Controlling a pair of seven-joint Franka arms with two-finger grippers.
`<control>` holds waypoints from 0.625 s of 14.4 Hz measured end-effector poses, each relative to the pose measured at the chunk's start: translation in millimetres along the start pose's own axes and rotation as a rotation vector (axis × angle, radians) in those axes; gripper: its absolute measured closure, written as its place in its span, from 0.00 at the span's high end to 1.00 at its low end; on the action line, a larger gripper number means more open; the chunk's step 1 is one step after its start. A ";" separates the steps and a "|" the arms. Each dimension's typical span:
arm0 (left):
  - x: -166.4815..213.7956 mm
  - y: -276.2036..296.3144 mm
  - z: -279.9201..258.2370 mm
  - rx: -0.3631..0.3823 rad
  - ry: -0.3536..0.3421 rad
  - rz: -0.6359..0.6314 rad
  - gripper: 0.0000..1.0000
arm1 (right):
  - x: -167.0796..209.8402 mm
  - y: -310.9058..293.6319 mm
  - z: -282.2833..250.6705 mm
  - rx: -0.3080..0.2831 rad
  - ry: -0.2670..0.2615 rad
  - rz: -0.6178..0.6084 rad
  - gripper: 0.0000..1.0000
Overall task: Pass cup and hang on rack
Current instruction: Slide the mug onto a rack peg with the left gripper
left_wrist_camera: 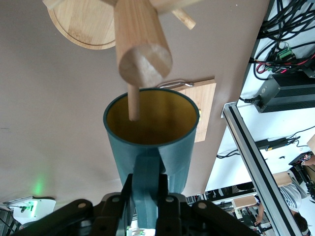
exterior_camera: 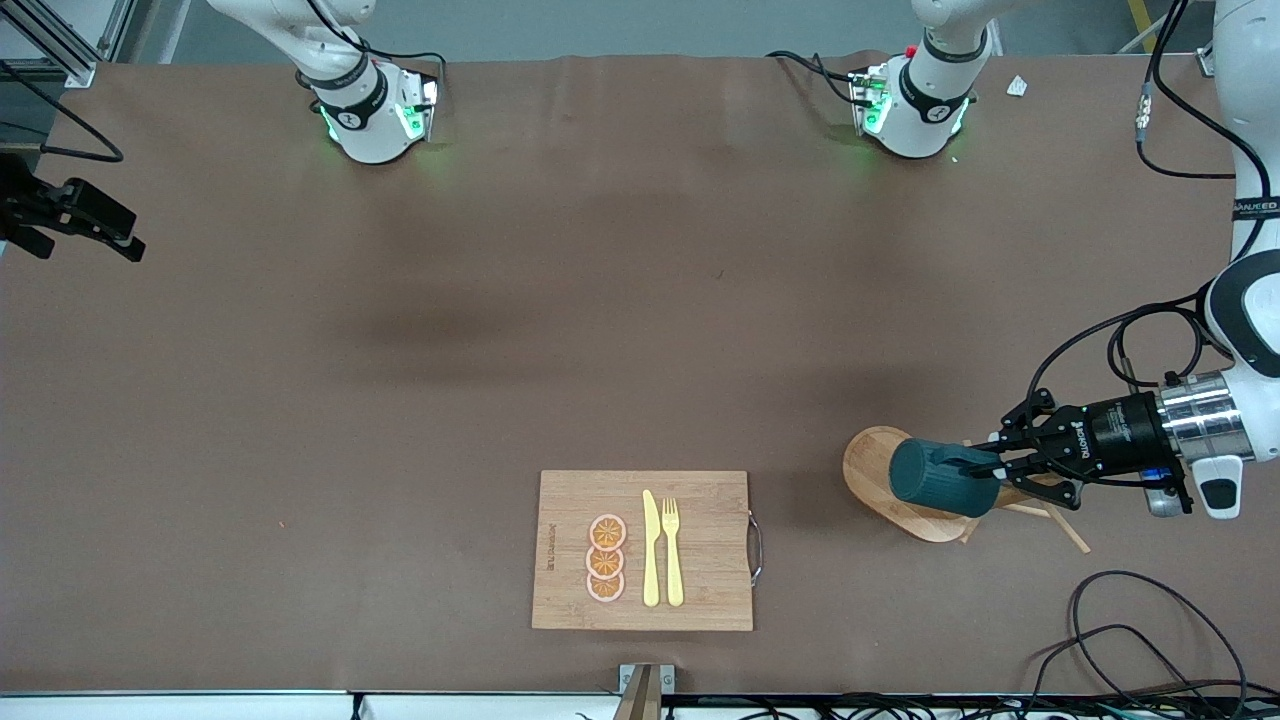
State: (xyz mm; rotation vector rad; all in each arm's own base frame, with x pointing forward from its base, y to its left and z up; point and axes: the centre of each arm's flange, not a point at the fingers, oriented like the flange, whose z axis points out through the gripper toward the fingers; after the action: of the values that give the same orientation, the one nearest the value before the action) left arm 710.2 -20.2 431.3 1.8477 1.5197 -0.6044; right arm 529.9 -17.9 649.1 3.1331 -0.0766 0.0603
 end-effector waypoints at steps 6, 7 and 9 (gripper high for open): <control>16.4 -2.3 -9.4 -0.011 0.000 -0.023 0.21 | 0.0 0.0 0.0 0.000 0.000 0.000 1.00; 18.8 -2.6 -9.9 -0.012 0.000 -0.027 0.21 | 0.0 0.0 0.0 0.000 0.000 0.000 1.00; 23.4 -3.2 -9.7 -0.012 -0.002 -0.033 0.21 | 0.0 0.0 0.0 0.000 0.000 0.000 1.00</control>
State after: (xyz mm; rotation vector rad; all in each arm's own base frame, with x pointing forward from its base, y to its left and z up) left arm 711.5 2.9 420.6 1.8160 1.5517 -0.6116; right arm 529.9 -17.9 649.1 3.1334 -0.0766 0.0602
